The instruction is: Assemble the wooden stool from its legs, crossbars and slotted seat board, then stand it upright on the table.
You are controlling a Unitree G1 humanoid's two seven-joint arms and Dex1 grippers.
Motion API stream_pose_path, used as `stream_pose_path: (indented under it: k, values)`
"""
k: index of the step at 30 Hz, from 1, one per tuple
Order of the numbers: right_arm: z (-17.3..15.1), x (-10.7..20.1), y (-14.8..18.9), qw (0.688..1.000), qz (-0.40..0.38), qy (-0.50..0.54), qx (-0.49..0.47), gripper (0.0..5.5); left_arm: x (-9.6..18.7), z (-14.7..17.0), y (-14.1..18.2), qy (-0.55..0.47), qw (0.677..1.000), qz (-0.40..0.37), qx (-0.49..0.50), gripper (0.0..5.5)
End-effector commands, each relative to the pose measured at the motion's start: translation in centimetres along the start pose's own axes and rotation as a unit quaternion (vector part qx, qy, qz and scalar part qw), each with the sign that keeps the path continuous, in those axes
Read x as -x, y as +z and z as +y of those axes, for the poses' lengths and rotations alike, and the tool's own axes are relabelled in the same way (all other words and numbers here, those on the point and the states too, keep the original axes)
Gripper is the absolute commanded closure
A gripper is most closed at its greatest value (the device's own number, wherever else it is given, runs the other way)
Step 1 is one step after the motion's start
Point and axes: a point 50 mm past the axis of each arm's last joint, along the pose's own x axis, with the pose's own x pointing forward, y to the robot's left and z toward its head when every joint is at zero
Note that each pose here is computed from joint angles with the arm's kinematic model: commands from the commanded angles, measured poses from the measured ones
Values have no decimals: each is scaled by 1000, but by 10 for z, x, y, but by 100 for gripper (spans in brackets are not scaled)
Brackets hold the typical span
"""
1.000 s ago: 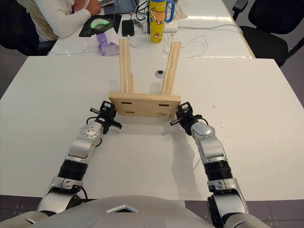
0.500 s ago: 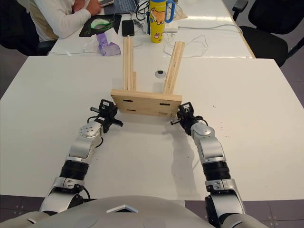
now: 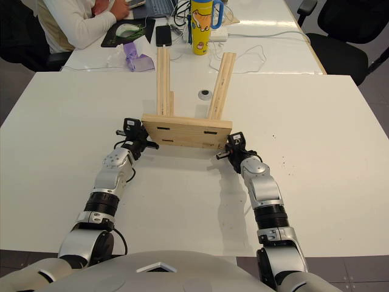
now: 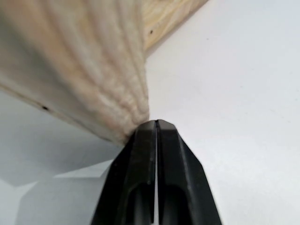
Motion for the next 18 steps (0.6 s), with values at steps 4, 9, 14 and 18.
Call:
stream_pose_path:
  k: [4,9,14,18]
  values:
    - [7,0,6,1000,-13,14,-8,549,3,-12,-17,-38,998,44,-11,550]
    - [8,0,3,1000,-11,10,-10,549,5,4,-29,7,997,73,-28,550]
    - [9,-1,4,1000,-12,14,-10,549,2,1,-30,6,997,71,-33,550]
    - [9,-1,5,1000,-15,17,-9,549,-1,-6,-23,-10,998,54,-38,550]
